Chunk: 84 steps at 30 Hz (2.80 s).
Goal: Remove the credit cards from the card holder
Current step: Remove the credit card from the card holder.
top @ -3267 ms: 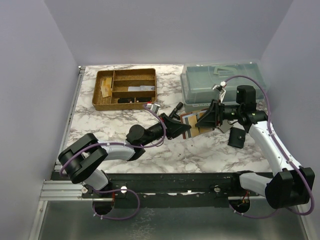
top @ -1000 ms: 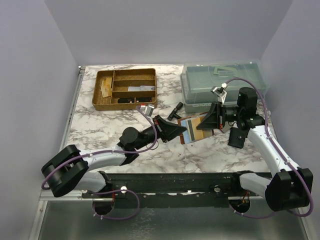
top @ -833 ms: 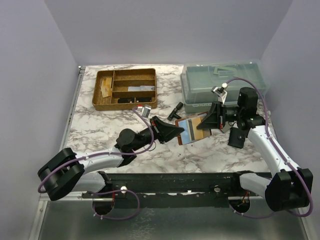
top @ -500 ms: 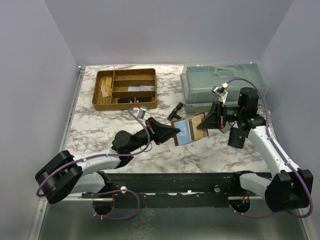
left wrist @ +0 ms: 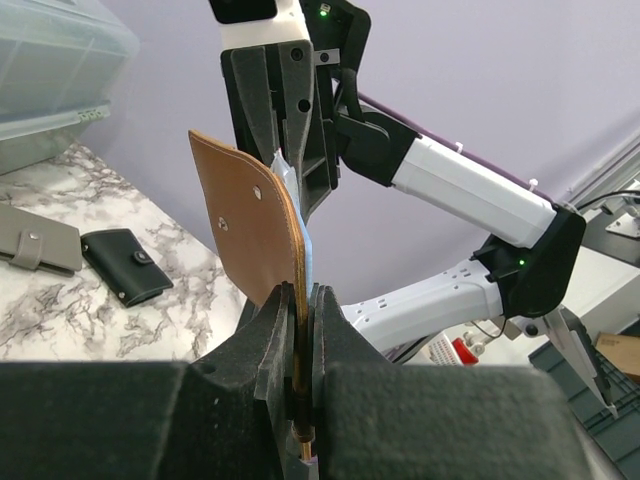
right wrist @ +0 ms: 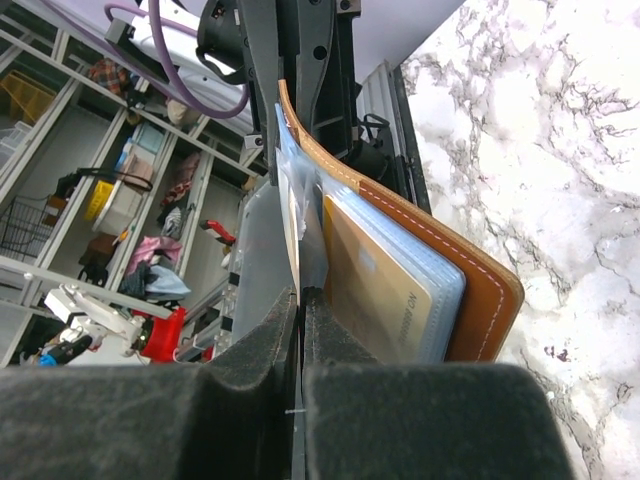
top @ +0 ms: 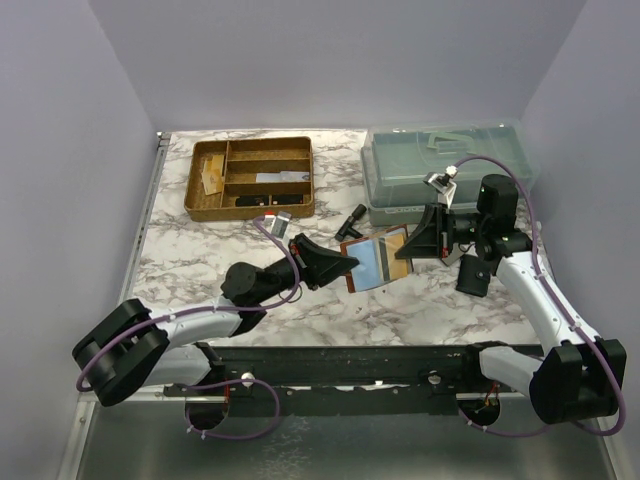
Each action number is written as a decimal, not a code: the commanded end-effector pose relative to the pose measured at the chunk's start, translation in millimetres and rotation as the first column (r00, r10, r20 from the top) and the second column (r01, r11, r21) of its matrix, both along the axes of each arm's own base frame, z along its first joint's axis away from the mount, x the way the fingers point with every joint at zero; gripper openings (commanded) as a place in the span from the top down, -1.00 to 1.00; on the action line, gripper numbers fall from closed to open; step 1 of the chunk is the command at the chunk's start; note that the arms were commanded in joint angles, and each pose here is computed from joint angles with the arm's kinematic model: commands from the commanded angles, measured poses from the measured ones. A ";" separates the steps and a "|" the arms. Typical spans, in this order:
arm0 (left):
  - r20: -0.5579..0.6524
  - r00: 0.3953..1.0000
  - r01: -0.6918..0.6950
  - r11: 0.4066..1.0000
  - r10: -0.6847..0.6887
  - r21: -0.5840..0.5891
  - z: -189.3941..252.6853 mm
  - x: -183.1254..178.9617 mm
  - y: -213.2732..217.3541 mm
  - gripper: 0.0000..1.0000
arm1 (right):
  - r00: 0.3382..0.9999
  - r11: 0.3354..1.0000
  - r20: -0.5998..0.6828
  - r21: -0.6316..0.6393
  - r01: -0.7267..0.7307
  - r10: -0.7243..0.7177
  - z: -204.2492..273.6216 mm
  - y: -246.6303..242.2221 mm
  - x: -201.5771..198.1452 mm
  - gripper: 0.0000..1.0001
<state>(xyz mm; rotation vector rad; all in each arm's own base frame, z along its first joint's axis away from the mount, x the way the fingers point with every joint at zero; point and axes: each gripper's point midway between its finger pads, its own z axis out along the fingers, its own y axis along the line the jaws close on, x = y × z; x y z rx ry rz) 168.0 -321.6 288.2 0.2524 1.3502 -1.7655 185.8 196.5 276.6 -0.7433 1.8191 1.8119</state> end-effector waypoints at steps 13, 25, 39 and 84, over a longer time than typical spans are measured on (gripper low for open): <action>0.046 0.998 0.050 0.996 -0.047 -0.077 16.5 -3.2 -2.4 1.00 | 0.997 0.997 -0.004 0.030 -0.073 0.073 3.6 -6.0 -11.3 0.93; 0.056 0.998 0.032 0.992 -0.025 -0.119 23.6 -3.2 14.3 1.00 | 0.998 0.998 0.015 0.029 -0.063 0.063 4.1 -6.1 -10.3 1.00; 0.026 0.999 -0.033 0.996 0.035 -0.080 11.4 -2.8 34.2 1.00 | 0.997 1.000 0.076 0.018 0.010 -0.012 6.2 -9.8 -2.1 1.00; -0.444 0.862 -0.142 0.957 0.245 0.251 -130.5 16.6 76.7 1.00 | 0.936 0.950 0.327 -0.231 0.209 -0.127 -8.3 35.4 93.6 1.00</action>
